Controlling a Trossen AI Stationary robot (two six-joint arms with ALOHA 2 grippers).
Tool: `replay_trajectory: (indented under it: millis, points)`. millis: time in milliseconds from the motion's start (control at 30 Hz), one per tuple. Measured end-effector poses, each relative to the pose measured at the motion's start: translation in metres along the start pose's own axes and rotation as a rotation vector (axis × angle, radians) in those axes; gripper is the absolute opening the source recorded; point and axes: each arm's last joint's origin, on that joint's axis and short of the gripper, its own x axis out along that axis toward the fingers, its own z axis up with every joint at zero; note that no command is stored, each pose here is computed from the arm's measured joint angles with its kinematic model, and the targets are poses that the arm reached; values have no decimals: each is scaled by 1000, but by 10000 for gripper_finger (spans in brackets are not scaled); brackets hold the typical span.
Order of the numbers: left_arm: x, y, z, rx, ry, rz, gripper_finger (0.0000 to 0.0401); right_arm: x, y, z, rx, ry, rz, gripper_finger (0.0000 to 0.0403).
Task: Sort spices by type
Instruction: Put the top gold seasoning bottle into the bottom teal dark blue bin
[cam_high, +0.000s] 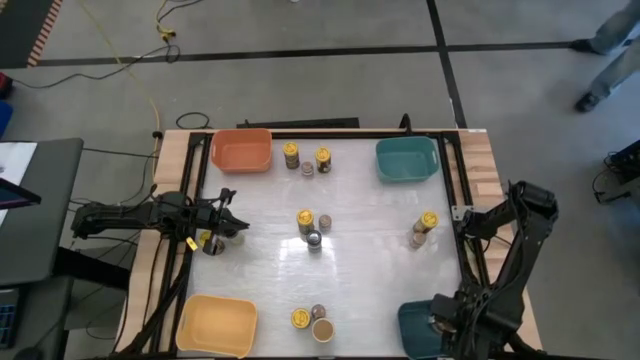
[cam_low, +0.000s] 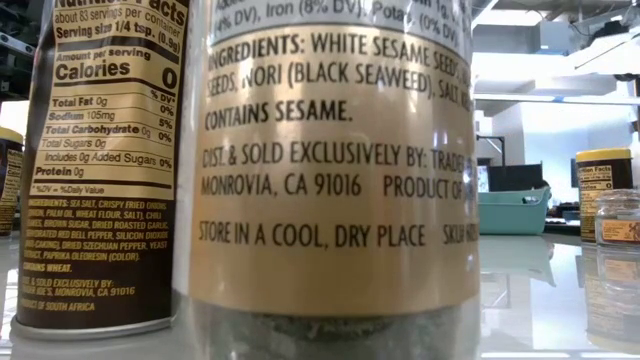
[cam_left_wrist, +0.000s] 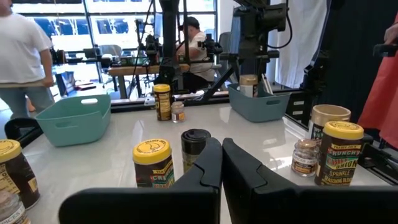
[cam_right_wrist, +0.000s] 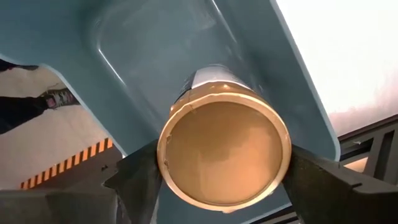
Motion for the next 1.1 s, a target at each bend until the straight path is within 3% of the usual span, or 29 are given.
replay_trajectory:
  millis: [1100]
  points:
    - [0, 0, 0, 0, 0, -1, 0, -4, 3, -9, -13, -39, 42, 325]
